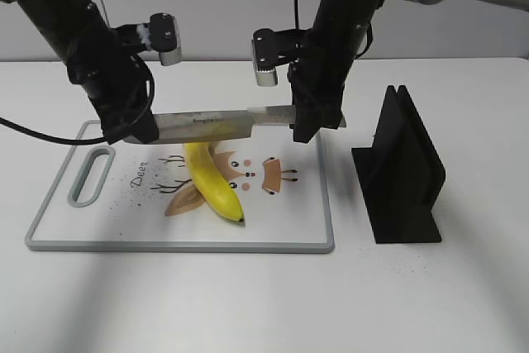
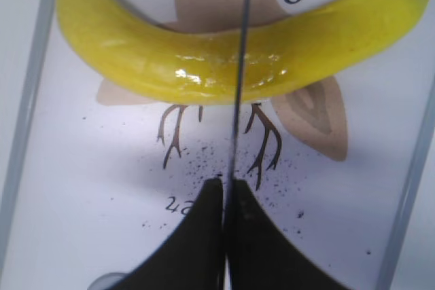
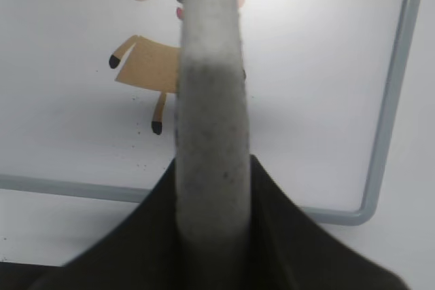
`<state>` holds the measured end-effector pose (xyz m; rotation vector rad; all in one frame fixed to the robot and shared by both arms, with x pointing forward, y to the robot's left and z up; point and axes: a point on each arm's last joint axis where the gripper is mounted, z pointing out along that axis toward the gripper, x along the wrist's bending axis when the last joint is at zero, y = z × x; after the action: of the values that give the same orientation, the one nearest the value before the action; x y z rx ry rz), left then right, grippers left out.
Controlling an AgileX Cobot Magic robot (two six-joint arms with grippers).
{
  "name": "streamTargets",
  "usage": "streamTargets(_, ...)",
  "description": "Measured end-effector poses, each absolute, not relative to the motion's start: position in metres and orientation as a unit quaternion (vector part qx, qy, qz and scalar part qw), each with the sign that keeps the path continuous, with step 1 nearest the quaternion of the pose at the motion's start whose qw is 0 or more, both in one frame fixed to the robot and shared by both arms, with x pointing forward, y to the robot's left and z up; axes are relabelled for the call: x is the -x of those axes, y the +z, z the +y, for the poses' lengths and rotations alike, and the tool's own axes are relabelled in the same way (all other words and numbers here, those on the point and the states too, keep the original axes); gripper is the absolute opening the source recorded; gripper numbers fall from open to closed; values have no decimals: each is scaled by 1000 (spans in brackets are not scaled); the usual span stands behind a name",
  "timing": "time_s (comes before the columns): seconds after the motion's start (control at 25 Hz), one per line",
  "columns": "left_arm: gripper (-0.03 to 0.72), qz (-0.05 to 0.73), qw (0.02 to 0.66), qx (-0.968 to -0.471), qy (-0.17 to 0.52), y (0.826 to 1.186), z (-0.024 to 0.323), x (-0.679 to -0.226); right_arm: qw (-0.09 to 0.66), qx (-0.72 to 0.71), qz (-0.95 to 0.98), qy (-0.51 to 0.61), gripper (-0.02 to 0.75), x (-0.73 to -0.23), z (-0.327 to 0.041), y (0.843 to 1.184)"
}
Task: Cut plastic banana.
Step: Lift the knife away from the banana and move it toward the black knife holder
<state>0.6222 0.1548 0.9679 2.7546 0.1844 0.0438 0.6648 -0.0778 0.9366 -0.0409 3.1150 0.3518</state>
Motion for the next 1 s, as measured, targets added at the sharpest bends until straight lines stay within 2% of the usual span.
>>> streamTargets(0.16, -12, 63, 193, -979, 26, 978, 155, -620, 13, 16, 993, 114, 183, -665, -78, 949)
streamTargets(0.24, 30, 66, 199, -978, 25, 982, 155, -618, 17, 19, 993, 111, 183, -664, -79, 953)
streamTargets(0.32, 124, 66, 203, -977, 25, 987, 155, -617, 20, 19, 994, 108, 183, -664, -80, 956)
streamTargets(0.52, 479, 65, 214, -973, 48, 1006, 156, -613, 30, 24, 994, 98, 182, -666, -82, 956)
streamTargets(0.6, 549, 66, 220, -971, 66, 1016, 156, -611, 35, 28, 995, 90, 182, -667, -83, 956)
streamTargets(0.88, 580, 70, 241, -959, 129, 1054, 160, -603, 46, 33, 995, 87, 182, -668, -85, 962)
streamTargets(1.0, 580, 121, 261, -941, 180, 1079, 164, -600, 57, 35, 994, 92, 182, -667, -85, 974)
